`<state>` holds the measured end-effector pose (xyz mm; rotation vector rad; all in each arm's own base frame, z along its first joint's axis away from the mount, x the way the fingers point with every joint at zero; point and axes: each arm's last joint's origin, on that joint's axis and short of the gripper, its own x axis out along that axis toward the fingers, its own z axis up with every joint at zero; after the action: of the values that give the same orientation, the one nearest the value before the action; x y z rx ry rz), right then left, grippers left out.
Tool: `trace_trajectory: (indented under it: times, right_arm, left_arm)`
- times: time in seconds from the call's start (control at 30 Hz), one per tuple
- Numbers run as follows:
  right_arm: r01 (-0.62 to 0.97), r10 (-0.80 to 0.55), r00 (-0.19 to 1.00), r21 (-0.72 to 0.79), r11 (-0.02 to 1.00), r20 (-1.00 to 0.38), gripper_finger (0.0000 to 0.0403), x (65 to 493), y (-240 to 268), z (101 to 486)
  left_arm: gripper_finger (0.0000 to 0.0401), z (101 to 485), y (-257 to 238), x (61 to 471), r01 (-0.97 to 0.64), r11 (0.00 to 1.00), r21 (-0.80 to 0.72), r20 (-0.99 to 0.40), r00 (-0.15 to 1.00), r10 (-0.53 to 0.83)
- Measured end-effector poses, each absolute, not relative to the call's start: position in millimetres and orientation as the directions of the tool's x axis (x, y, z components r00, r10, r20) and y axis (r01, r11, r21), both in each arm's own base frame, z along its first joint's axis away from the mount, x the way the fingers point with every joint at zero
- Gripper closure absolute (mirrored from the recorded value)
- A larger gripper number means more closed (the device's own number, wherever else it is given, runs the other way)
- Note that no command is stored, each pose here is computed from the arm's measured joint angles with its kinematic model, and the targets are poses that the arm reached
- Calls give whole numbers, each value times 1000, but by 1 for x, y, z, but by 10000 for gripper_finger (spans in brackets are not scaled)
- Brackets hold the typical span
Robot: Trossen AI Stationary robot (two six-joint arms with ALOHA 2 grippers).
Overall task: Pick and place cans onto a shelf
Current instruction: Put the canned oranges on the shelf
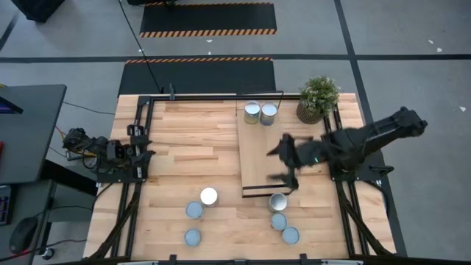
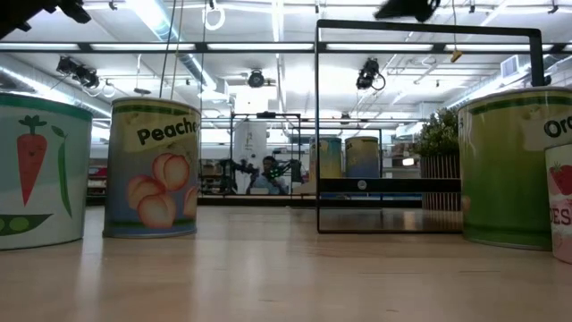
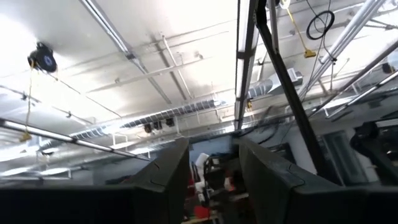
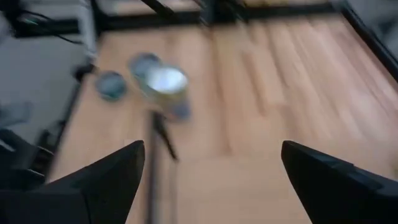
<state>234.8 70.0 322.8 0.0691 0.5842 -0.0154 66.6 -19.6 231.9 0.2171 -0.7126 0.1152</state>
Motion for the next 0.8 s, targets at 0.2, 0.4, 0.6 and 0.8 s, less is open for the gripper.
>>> trace_trajectory:
  times: [0.2,0.4,0.6,0.8]
  right_arm:
    - [-69,120,856,118,991,-502,18,244,116,308]
    - [-53,224,798,305,951,-560,21,252,142,297]
    - [114,257,735,487,866,-628,48,254,166,298]
    - [544,284,408,481,687,-867,57,237,197,285]
  left_arm:
    - [252,233,-19,66,-228,952,205,668,743,34]
    - [252,233,-19,65,-277,927,253,673,739,36]
    - [252,234,-19,64,-298,917,263,683,729,41]
    - [252,235,-18,64,-297,919,259,689,724,40]
